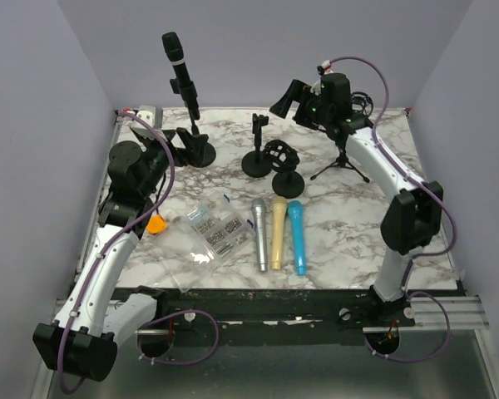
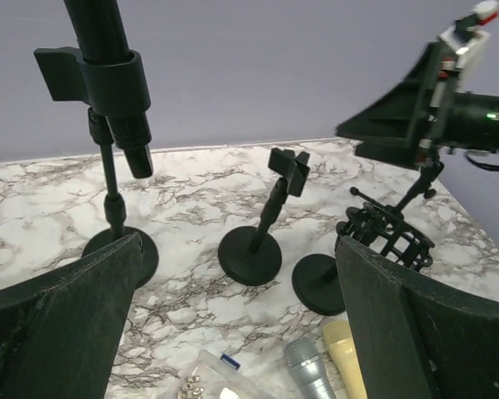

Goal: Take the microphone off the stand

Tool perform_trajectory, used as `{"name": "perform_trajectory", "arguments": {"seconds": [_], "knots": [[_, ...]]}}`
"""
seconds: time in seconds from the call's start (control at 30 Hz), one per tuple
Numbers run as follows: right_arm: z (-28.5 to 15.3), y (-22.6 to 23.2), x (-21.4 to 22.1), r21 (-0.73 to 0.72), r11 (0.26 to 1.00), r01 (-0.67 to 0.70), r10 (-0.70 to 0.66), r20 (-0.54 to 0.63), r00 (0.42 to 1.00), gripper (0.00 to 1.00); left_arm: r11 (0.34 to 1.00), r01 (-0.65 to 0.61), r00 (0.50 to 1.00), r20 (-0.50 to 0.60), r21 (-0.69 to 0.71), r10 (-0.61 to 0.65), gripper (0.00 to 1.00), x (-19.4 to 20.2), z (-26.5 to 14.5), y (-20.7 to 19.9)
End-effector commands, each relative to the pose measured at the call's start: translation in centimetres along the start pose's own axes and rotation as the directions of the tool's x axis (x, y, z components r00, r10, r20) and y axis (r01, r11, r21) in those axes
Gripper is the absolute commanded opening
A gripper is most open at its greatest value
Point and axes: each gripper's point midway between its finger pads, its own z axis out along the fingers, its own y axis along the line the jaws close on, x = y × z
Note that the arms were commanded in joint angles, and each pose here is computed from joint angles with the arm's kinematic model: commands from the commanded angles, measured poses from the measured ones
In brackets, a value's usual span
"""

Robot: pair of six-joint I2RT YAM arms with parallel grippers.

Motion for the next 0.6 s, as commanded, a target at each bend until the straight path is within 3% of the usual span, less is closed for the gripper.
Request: {"name": "perform_trajectory", "arguments": {"seconds": [0.0, 0.13, 0.23, 0.37, 0.57], "knots": [[-5.6, 2.0, 0.4, -0.012, 0.998, 0.06, -0.06, 0.022, 0.998, 1.0, 0.996, -0.017, 1.0, 0.008, -0.086, 0.018, 0.98, 0.3, 0.3, 1.9], [-8.3, 3.5, 1.8, -0.057, 0.994, 0.091, -0.089, 0.029, 0.996, 1.0, 0.995, 0.04, 0.999, -0.024, -0.086, -0.043, 0.99, 0.9, 1.2, 2.0], [-9.9, 5.2, 2.1, -0.102, 0.988, 0.117, -0.113, 0.042, 0.993, 1.0, 0.985, 0.174, 0.983, -0.061, -0.015, -0.174, 0.99, 0.9, 1.9, 0.9], [-11.1, 7.4, 2.6, -0.182, 0.974, 0.136, -0.127, 0.057, 0.99, 1.0, 0.948, 0.317, 0.948, -0.022, 0.019, -0.316, 0.99, -0.9, 2.3, 1.3], [-11.1, 8.8, 3.8, -0.263, 0.957, 0.124, -0.114, 0.053, 0.992, 1.0, 0.927, 0.375, 0.926, 0.068, -0.024, -0.372, 0.98, -5.2, 3.1, 4.8]]}}
